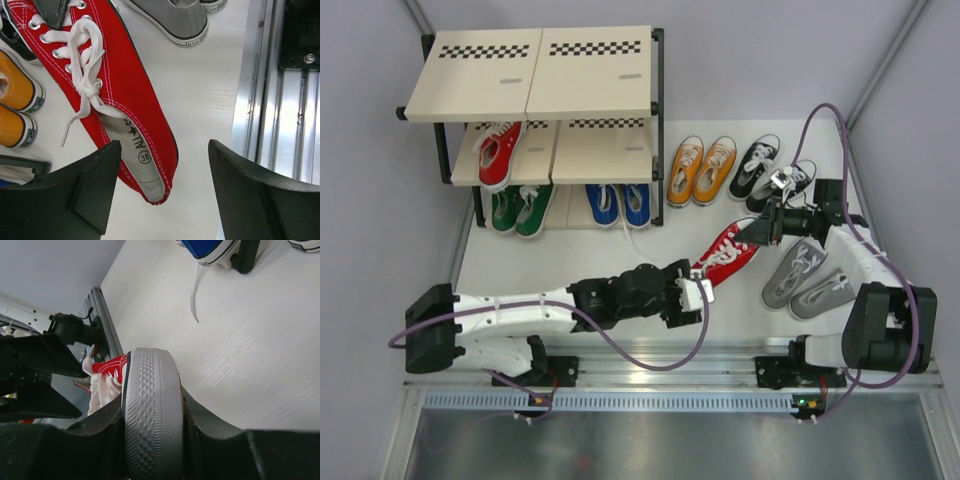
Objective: Place and organize the shoes onto the shoe shelf
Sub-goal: Pick up the shoe at the center of the board.
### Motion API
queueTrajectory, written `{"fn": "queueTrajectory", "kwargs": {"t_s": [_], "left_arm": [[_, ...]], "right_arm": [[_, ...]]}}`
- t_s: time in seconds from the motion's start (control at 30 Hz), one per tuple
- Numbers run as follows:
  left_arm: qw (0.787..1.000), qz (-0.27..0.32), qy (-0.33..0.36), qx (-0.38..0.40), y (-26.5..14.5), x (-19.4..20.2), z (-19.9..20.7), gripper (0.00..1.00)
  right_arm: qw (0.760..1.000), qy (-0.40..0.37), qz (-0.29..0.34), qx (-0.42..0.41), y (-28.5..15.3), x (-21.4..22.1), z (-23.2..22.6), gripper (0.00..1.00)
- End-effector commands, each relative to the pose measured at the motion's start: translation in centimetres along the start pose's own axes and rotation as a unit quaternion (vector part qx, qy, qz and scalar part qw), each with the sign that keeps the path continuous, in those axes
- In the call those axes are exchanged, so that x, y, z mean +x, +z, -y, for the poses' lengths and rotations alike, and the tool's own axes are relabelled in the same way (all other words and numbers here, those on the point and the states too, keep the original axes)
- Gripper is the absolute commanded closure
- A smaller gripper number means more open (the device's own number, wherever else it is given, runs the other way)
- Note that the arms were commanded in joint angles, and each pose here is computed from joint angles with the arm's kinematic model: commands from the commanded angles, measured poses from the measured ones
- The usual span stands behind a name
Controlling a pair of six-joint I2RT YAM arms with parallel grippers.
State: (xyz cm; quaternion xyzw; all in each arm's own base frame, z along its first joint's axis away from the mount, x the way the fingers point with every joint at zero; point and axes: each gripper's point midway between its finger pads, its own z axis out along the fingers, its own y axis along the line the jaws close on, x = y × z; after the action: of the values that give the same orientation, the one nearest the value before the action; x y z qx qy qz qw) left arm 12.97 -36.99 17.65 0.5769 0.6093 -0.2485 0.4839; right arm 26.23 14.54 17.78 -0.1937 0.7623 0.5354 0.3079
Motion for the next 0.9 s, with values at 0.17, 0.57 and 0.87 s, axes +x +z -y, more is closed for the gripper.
{"fn": "queueTrajectory", "kwargs": {"t_s": [0.17,0.57,0.87], "left_arm": [[0.997,0.005,0.062,-0.043,1.8,0.5,-1.6,0.25],[0.991,-0.073,0.071,-0.089,3.9,3.6,-3.1,0.50],[0.992,-0.066,0.042,-0.099,3.6,2.9,-3.3,1.00]], "right_arm": [[0.998,-0.037,0.015,-0.044,-0.5,-1.0,-2.4,1.00],[0.998,-0.044,0.015,-0.045,-0.5,-0.8,-2.6,1.00],[0.997,-0.056,0.014,-0.050,-0.6,-0.8,-3.1,1.00]]}}
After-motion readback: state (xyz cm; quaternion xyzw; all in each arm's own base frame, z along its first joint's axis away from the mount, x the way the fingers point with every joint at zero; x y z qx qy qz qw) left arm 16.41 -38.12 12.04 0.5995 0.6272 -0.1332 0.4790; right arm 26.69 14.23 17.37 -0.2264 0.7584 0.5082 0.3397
